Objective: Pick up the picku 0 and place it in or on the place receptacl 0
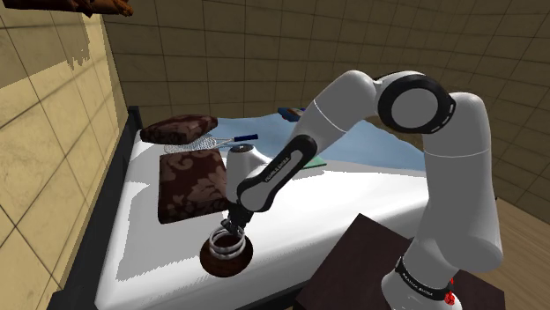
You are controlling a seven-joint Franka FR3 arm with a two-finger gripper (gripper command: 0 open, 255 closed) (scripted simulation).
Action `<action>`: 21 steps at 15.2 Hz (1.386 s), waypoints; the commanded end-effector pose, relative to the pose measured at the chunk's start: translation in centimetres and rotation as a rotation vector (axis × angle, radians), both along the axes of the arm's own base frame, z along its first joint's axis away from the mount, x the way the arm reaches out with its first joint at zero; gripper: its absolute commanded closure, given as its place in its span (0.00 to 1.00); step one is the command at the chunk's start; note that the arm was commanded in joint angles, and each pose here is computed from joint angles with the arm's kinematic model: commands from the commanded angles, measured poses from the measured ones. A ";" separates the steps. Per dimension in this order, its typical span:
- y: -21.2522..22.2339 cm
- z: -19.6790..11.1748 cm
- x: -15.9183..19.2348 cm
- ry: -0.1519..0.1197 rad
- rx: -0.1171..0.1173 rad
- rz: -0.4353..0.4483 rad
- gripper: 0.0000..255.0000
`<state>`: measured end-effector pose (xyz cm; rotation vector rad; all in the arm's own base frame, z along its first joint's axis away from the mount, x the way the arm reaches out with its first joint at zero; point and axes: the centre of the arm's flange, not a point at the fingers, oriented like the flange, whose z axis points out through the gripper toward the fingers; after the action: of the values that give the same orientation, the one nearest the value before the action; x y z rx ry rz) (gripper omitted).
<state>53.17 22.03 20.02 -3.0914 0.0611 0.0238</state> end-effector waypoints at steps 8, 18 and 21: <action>0.0 -3.3 0.1 0.000 0.000 0.000 1.00; 0.0 -3.3 0.1 0.000 0.000 0.000 0.00; -0.2 0.6 0.1 0.000 0.000 0.000 0.00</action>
<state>53.28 21.94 19.46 -3.0909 0.0612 0.0223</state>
